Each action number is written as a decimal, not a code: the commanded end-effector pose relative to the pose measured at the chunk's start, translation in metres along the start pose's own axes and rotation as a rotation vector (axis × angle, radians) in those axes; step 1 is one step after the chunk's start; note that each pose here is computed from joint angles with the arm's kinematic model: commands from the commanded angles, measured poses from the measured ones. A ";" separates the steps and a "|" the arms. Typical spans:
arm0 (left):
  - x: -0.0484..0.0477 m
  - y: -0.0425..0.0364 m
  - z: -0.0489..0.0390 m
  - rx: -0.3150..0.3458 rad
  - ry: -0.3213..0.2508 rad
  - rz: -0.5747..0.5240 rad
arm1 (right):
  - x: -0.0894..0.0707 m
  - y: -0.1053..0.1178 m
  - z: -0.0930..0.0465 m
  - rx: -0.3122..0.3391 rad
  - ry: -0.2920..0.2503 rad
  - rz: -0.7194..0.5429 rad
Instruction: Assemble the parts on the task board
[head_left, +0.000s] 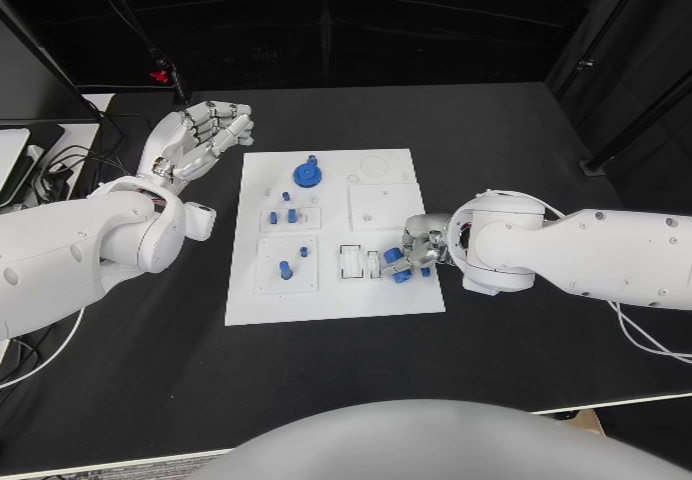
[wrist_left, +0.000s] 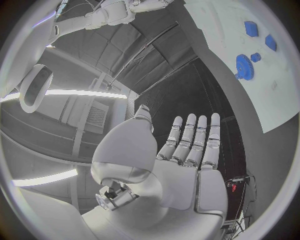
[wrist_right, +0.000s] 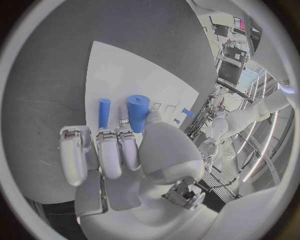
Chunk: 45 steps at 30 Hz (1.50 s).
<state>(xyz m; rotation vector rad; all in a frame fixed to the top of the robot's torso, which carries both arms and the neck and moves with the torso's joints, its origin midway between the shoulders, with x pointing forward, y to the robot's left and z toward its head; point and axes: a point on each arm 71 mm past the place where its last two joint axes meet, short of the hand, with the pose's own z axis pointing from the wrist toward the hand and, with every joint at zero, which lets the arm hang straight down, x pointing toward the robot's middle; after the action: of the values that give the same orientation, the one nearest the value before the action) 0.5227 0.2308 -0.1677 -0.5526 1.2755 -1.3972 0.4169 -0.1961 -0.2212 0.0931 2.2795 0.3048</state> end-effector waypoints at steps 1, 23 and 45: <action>0.0004 -0.0017 0.0006 0.012 0.005 -0.008 | 0.008 -0.005 0.004 0.021 0.013 0.011; -0.0010 -0.0006 -0.0001 0.008 0.004 -0.008 | 0.008 -0.012 -0.010 -0.070 -0.017 0.227; -0.0010 0.0014 -0.0001 0.003 0.003 -0.006 | -0.004 -0.020 -0.027 -0.211 -0.074 0.426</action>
<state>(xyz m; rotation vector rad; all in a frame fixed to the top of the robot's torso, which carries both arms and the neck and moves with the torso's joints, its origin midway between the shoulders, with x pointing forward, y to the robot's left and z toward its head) 0.5234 0.2330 -0.1701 -0.5573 1.2800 -1.3918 0.3988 -0.2243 -0.2104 0.4275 2.1699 0.6540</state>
